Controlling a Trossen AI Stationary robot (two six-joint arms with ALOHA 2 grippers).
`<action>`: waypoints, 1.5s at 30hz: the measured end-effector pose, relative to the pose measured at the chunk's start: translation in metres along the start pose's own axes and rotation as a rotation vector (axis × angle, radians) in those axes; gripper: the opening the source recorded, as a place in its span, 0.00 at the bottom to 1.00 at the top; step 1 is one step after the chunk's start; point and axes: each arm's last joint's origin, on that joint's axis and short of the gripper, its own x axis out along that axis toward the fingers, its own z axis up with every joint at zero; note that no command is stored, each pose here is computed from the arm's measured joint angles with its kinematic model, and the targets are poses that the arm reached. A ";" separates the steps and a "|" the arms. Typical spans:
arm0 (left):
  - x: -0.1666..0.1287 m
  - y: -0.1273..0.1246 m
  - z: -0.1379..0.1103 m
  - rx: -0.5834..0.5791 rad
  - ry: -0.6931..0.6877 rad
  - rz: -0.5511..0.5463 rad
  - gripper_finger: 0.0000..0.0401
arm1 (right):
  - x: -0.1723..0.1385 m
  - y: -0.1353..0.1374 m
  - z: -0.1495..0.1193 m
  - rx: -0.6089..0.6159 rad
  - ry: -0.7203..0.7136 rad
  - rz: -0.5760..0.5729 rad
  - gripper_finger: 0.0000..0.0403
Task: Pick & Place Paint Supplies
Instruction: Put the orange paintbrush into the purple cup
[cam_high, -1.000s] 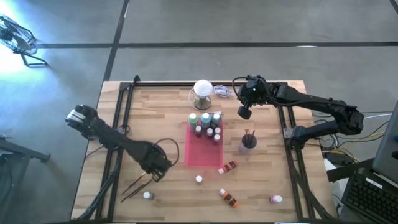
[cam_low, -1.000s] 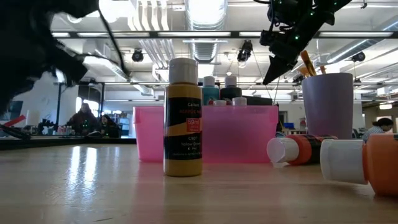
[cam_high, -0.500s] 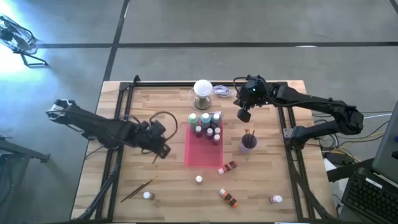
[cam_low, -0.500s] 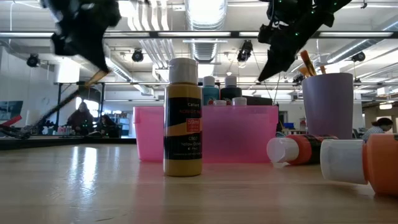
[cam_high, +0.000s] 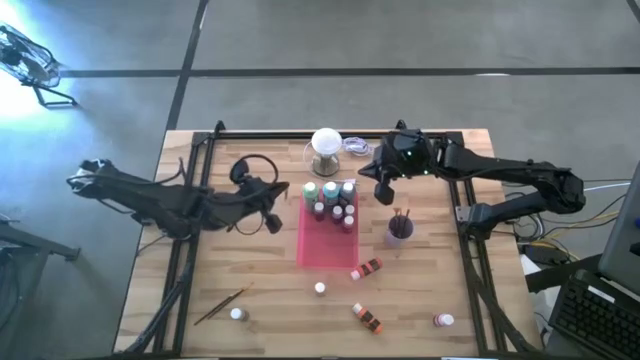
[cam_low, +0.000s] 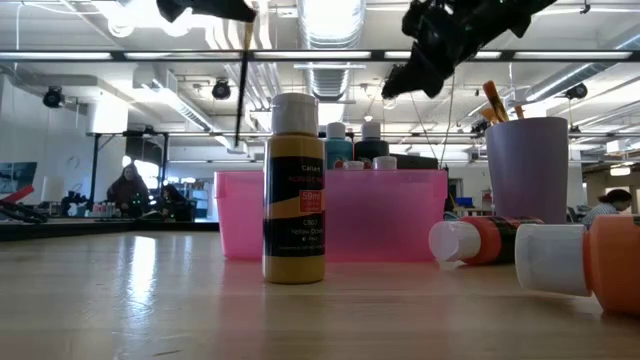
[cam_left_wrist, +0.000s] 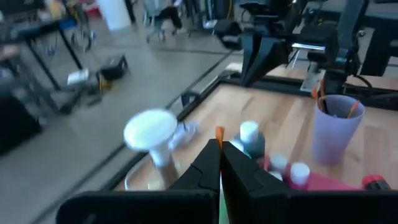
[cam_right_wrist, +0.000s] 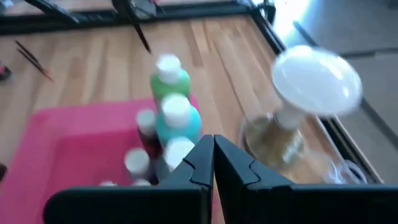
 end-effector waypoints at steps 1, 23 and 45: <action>0.002 -0.001 0.001 0.016 -0.012 -0.013 0.01 | 0.000 0.003 0.002 -0.009 -0.020 0.008 0.02; 0.067 -0.020 -0.004 0.152 -0.098 -0.346 0.01 | 0.000 0.072 0.014 -0.112 -0.146 0.224 0.06; 0.086 -0.022 -0.015 0.101 -0.095 -0.481 0.01 | 0.026 0.090 0.009 -0.081 -0.143 0.129 0.48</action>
